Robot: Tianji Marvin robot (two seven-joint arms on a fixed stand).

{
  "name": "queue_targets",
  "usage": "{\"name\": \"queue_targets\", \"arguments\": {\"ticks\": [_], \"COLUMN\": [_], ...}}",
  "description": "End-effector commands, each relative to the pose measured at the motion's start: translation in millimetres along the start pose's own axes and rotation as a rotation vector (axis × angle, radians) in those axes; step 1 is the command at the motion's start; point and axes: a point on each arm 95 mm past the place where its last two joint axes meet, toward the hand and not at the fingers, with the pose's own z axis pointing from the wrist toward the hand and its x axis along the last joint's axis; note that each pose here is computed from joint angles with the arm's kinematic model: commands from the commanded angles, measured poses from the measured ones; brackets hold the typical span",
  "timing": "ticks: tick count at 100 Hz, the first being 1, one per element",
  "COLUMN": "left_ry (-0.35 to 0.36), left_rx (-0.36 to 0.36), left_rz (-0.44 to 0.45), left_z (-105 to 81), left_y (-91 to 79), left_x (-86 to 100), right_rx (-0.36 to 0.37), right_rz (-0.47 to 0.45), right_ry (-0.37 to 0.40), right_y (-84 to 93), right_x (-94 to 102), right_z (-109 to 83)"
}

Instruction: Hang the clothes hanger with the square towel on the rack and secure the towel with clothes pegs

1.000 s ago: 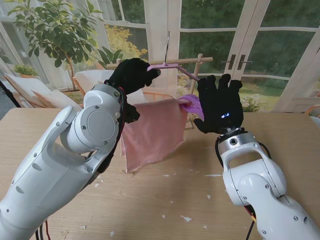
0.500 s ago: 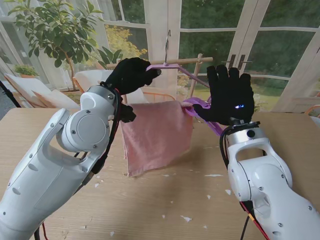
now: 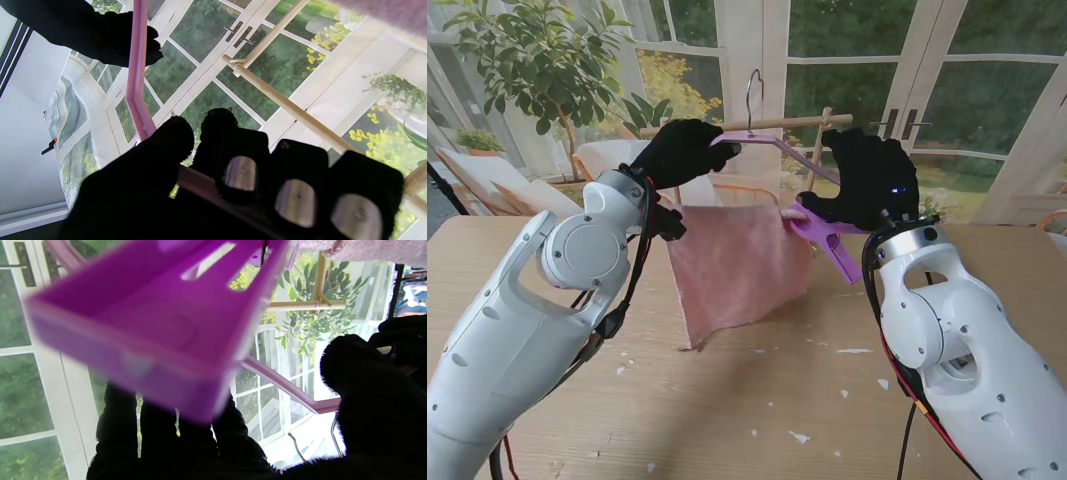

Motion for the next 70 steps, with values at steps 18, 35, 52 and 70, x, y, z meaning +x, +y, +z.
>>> {"name": "queue_targets", "arguments": {"ticks": [18, 35, 52, 70], "left_ry": [0.046, 0.073, 0.058, 0.033], "left_rx": [-0.036, -0.058, -0.070, -0.074], "left_rz": [-0.046, -0.084, -0.088, -0.059], "left_z": [0.0, 0.1, 1.7, 3.6], "left_y": [0.7, 4.3, 11.4, 15.8], "left_x": [-2.9, -3.7, -5.0, -6.3], "right_rx": [0.042, 0.060, 0.058, 0.058], "right_rz": [0.068, 0.172, 0.251, 0.291], "right_ry": [0.021, 0.031, 0.011, -0.006], "right_y": [-4.5, -9.3, -16.9, -21.5], "right_x": [4.7, 7.1, 8.0, 9.6], "right_z": [12.0, 19.4, 24.3, 23.9]}}
